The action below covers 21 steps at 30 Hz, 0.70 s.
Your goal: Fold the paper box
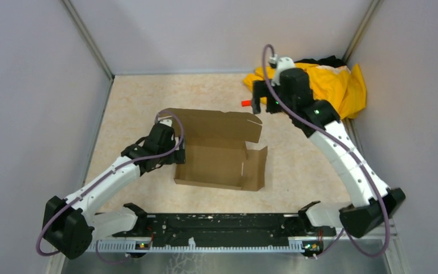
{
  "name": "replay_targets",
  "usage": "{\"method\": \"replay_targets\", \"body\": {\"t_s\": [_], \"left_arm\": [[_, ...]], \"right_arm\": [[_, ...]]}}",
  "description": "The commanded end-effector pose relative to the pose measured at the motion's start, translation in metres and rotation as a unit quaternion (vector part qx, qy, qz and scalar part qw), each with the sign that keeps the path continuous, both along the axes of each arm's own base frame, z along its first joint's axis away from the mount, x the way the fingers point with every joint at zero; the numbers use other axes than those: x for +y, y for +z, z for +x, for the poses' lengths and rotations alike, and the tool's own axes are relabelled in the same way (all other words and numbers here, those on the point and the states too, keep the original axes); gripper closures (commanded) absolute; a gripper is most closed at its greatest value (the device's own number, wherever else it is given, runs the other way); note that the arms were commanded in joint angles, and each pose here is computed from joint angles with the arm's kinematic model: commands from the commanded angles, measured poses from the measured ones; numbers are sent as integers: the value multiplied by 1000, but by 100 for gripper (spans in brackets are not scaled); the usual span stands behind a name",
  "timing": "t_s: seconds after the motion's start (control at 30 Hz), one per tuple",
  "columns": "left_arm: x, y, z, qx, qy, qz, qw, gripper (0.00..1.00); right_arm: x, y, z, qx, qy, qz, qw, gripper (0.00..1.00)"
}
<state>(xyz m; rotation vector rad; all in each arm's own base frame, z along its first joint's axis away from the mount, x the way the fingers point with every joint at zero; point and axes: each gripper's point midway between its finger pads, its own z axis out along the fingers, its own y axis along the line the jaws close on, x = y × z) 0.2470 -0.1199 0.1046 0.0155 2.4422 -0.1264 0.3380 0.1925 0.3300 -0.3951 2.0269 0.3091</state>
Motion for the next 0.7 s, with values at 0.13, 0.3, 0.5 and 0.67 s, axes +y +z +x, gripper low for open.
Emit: {"method": "replay_targets", "body": {"t_s": [0.13,0.3,0.5,0.67], "left_arm": [[-10,1,4,5,-17,-3,1000,2],[-9,9,7,-4,-19,1,1000,2],[-7,14,10,-17,-22,7,1000,4],[-9,13,23,-27,-20,19,999,10]], "right_arm": [[-115,-28,-51,85,-236,151,956,14],[-118,-99,-65,187,-243,205,930,24],[-103,-152,-74,231,-234,243,913,58],[-109,-150,-77,213,-239,230,919,58]]}}
